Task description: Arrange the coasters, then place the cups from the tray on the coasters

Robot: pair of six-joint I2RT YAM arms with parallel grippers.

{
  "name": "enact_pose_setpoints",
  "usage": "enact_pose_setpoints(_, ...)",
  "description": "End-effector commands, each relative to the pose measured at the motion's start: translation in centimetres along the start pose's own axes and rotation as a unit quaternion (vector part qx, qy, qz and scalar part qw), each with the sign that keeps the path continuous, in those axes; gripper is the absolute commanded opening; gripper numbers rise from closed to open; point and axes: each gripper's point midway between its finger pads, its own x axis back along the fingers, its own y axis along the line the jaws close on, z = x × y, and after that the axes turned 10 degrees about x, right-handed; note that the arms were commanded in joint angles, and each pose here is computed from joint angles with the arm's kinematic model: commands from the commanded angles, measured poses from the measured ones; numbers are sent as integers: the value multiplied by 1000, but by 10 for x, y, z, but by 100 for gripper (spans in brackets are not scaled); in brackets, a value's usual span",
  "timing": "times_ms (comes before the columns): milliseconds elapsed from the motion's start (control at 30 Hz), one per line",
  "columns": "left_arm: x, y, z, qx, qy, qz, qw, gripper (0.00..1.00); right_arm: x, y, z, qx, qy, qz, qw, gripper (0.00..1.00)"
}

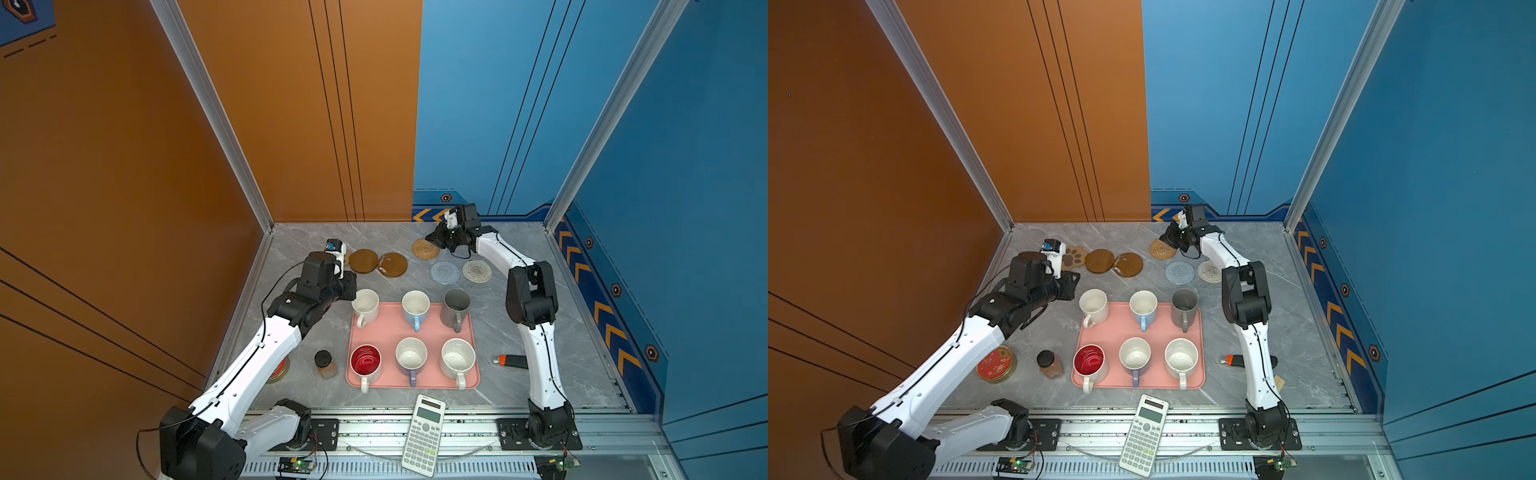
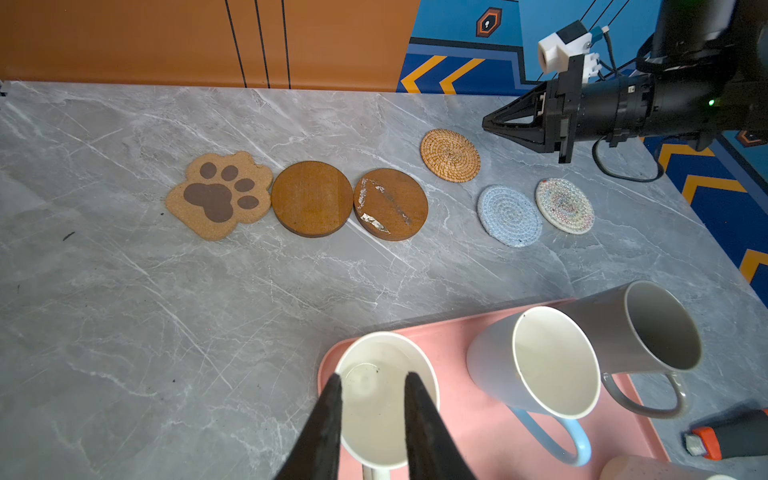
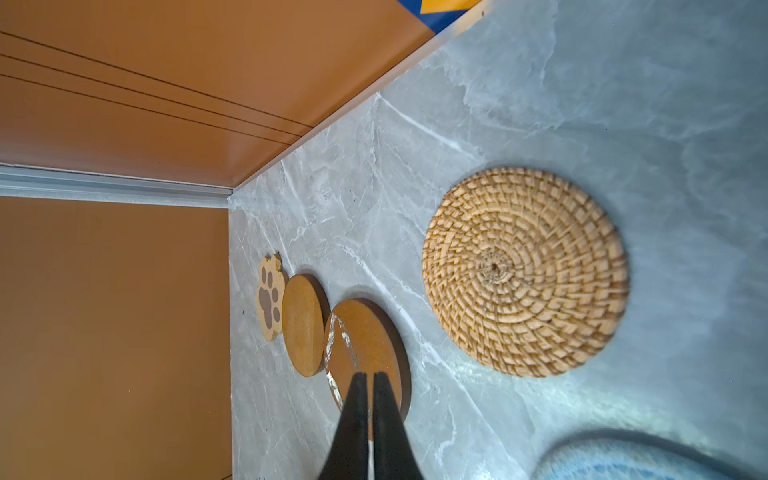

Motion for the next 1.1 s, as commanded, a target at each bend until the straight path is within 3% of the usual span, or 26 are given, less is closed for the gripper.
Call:
enact_pose_setpoints(0, -1, 2, 8, 6, 9, -8, 1000, 28, -10, -11, -2, 17, -1, 25, 1000, 1)
enact_pose_setpoints(567, 1, -1, 11, 7, 11, -7, 1000, 28, -42, -62, 8, 5, 14, 83, 996, 1)
enact_pose_setpoints(1067, -2, -5, 14, 2, 19, -6, 1000, 28, -38, -82, 61, 29, 107, 145, 983, 2)
